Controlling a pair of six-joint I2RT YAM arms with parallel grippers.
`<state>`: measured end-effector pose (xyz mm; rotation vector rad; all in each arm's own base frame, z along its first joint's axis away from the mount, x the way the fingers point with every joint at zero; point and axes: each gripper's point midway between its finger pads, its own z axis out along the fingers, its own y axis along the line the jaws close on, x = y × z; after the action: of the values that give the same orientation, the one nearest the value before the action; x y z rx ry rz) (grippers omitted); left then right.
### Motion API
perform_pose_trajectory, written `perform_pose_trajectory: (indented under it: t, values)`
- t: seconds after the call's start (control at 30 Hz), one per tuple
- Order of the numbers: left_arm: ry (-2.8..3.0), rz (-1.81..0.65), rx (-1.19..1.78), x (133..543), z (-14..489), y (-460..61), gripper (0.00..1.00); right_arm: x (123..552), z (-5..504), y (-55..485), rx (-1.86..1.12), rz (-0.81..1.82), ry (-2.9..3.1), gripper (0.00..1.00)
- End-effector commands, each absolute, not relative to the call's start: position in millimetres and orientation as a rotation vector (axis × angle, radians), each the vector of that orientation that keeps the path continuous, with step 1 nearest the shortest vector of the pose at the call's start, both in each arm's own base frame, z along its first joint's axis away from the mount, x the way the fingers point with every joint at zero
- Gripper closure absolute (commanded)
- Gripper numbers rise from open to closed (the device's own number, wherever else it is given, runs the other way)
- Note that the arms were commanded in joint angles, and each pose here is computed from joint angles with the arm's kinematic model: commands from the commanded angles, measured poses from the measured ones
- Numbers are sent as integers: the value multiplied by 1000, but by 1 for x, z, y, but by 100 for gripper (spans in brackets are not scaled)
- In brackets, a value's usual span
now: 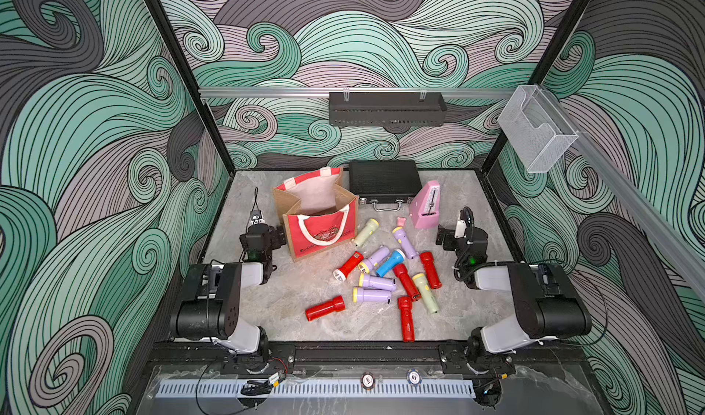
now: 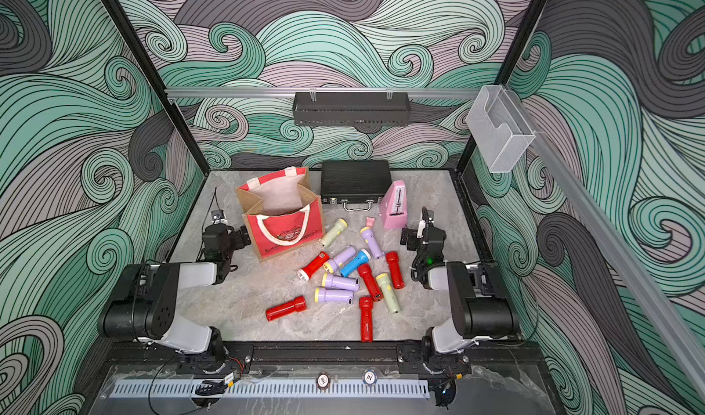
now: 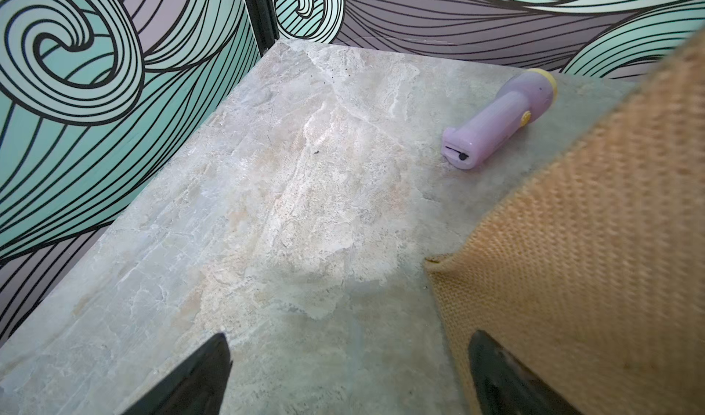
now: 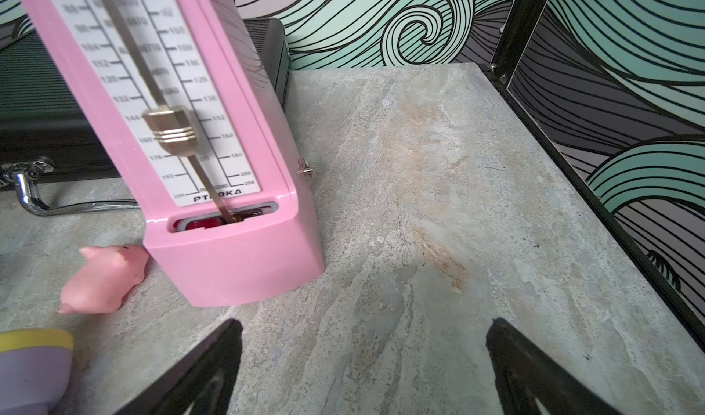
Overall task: Put the flashlights into the tote bags
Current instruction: Pick up the flashlight from the center of the board.
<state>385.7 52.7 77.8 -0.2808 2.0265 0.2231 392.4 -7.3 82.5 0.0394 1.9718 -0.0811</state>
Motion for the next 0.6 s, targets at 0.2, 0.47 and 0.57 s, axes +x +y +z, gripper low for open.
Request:
perform_pose_trajectory:
  t: [0.2, 0.47, 0.57]
  values:
    - [1998, 237, -273, 394, 87, 53, 1, 397, 92, -8, 31, -99, 1936, 1]
    - [1998, 237, -273, 394, 87, 53, 1, 397, 92, -8, 30, -98, 1938, 1]
    - [1999, 238, -273, 394, 87, 53, 1, 397, 92, -8, 29, -98, 1937, 1]
